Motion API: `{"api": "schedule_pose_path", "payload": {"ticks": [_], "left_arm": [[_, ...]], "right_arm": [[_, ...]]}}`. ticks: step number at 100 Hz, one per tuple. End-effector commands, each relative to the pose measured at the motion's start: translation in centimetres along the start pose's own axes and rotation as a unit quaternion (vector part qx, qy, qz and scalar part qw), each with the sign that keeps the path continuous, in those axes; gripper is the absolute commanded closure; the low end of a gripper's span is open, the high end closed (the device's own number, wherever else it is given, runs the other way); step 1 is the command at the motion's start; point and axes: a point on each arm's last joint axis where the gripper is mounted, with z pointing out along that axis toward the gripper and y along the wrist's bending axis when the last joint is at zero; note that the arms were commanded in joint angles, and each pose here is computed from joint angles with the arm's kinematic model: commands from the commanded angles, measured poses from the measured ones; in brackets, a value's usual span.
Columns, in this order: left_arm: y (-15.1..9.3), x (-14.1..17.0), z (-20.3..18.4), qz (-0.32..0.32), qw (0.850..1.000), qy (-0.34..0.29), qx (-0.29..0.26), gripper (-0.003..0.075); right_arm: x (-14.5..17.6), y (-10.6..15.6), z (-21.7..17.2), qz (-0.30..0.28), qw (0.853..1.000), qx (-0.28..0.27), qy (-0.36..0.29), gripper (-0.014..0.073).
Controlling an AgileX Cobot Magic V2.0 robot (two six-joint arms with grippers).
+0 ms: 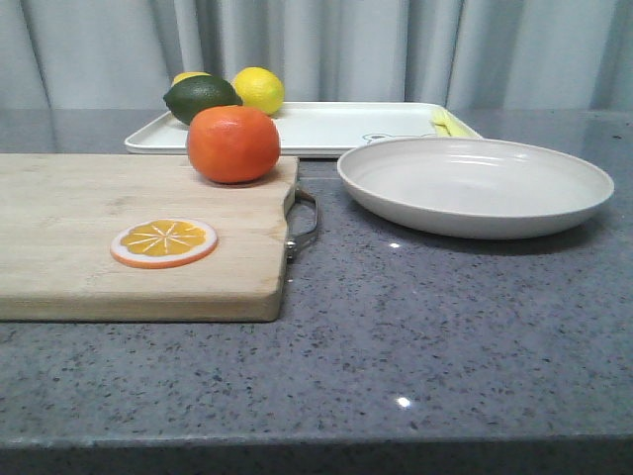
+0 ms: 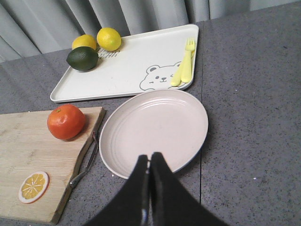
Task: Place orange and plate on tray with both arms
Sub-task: 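Move the left gripper over the orange on the cutting board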
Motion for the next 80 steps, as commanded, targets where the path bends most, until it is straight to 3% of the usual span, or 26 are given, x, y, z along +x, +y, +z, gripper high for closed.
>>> {"api": "schedule_pose_path", "payload": {"ticks": [1,22,29,38,51,58,67,80], "left_arm": [[-0.22,-1.37,0.15,-0.006,1.000,-0.026,0.008,0.0739],[-0.13,-1.38,0.54,-0.003,1.000,-0.018,0.007,0.0737],[-0.16,-1.32,0.55,0.021,1.000,-0.014,0.008,0.0715],[-0.25,-1.29,0.54,0.046,0.999,-0.013,0.013,0.0611],[-0.32,-1.28,0.54,0.052,0.998,-0.013,0.017,0.0350],[-0.32,-1.33,0.54,0.052,0.998,-0.015,0.017,0.0224],[-0.30,-1.44,0.54,0.053,0.998,-0.022,0.015,0.0144],[-0.54,-1.53,0.83,0.091,0.995,-0.022,0.031,0.0140]], "right_arm": [[-1.36,0.34,0.08,-0.005,1.000,-0.003,-0.031,0.0662],[-1.33,0.32,0.16,-0.005,1.000,-0.002,-0.027,0.0653],[-1.29,0.31,0.16,-0.006,1.000,-0.002,-0.024,0.0599],[-1.25,0.31,0.16,-0.011,1.000,-0.002,-0.023,0.0447],[-1.27,0.31,0.16,-0.012,1.000,-0.002,-0.023,0.0154],[-1.28,0.31,0.16,-0.012,1.000,-0.002,-0.024,0.0052],[-1.28,0.31,0.16,-0.012,1.000,-0.002,-0.024,0.0012],[-1.28,0.31,0.16,-0.012,1.000,-0.002,-0.024,0.0013]]}}
